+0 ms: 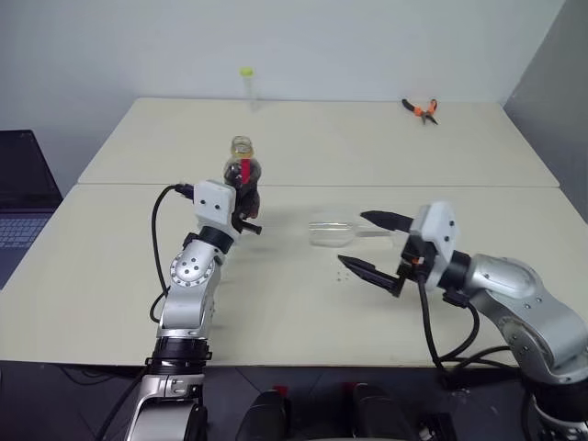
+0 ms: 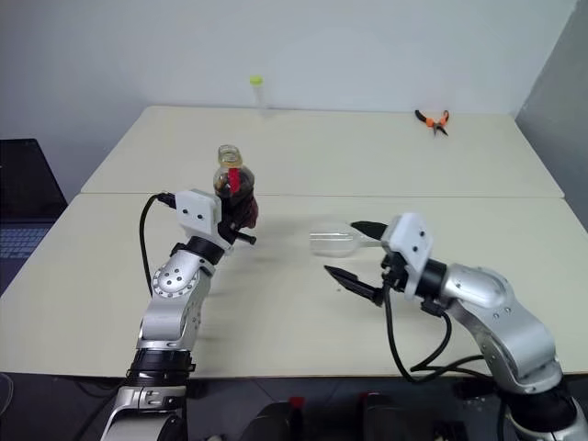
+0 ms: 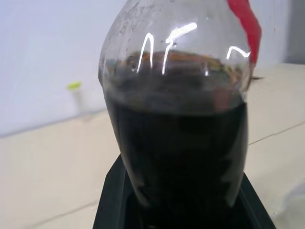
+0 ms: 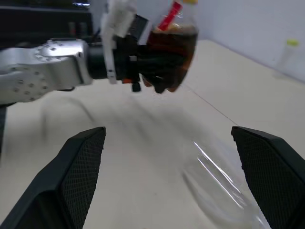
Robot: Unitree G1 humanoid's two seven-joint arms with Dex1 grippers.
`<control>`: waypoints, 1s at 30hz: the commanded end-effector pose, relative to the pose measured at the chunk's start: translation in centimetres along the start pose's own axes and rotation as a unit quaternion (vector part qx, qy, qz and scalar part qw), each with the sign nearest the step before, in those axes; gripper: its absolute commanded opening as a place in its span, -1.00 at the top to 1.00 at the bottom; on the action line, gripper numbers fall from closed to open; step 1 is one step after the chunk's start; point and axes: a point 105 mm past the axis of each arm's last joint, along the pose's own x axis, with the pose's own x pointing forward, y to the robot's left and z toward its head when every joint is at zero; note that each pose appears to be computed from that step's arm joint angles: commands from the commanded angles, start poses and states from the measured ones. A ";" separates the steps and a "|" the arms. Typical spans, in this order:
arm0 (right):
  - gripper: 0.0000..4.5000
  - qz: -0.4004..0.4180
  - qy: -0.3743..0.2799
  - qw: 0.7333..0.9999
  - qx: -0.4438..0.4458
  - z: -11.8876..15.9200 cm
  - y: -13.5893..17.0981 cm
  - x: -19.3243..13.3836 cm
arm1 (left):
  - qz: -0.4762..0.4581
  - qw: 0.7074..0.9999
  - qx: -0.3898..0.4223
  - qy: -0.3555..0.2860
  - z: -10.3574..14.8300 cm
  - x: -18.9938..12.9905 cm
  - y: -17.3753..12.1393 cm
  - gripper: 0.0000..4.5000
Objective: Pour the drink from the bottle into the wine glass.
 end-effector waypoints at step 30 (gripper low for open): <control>-1.00 0.013 -0.014 1.000 -0.001 0.0 1.3 5.2 | 0.141 0.989 -0.044 0.021 -4.7 0.1 6.7 -0.65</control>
